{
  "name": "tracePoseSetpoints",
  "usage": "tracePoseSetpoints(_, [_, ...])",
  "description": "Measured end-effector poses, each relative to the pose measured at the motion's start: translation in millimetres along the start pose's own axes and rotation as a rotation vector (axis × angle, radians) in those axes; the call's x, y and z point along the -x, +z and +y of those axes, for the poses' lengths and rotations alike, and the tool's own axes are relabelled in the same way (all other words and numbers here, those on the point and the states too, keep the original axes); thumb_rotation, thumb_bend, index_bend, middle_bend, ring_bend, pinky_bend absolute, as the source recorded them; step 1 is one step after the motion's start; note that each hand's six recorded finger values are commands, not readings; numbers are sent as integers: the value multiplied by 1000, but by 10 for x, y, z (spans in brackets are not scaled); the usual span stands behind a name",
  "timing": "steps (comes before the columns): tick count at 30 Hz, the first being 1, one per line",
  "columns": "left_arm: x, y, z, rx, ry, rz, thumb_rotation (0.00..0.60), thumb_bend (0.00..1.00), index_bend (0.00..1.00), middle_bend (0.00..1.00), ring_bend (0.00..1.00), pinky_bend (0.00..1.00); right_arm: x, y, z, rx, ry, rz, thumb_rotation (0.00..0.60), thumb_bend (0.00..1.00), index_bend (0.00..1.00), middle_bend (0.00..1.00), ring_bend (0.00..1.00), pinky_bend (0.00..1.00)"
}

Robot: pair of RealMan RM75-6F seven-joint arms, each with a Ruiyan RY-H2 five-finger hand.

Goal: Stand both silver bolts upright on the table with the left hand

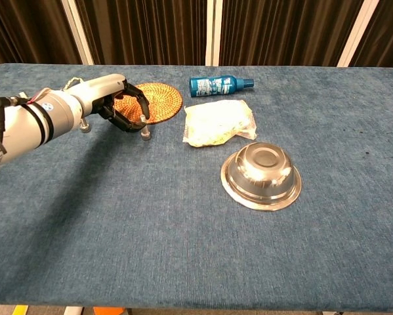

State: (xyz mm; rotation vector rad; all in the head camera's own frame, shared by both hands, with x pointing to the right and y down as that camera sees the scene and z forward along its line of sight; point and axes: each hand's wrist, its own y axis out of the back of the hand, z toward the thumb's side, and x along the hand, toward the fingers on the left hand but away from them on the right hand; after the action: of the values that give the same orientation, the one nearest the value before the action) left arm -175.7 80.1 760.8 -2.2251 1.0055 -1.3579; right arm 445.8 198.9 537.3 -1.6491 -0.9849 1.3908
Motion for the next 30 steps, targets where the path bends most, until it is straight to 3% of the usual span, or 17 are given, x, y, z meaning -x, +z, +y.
tracePoseSetpoints(7, [66, 74, 177, -11, 52, -42, 600, 361, 297, 172, 28, 0, 14, -13, 30, -8, -7, 2, 600, 221, 0, 72, 0, 0])
tracePoseSetpoints(14, [376, -201, 884, -93, 223, -22, 600, 275, 296, 172, 28, 0, 46, -63, 83, -15, -10, 5, 600, 219, 0, 71, 0, 0])
tracePoseSetpoints(18, [797, -656, 1364, -160, 346, 73, 600, 247, 297, 172, 28, 0, 55, -57, 75, -14, -2, 22, 600, 218, 0, 70, 0, 0])
tracePoseSetpoints(21, [1177, -981, 1588, -190, 409, 132, 600, 236, 300, 172, 28, 0, 61, -63, 72, -10, -2, 22, 600, 218, 0, 70, 0, 0])
tracePoseSetpoints(25, [1691, -1323, 1657, -216, 443, 177, 600, 231, 304, 172, 28, 0, 68, -56, 44, -1, 3, 24, 600, 219, 0, 70, 0, 0])
tracePoseSetpoints(30, [2319, -1650, 1594, -201, 481, 244, 600, 232, 307, 172, 28, 0, 62, -32, -10, 12, 15, 30, 600, 219, 0, 70, 0, 0])
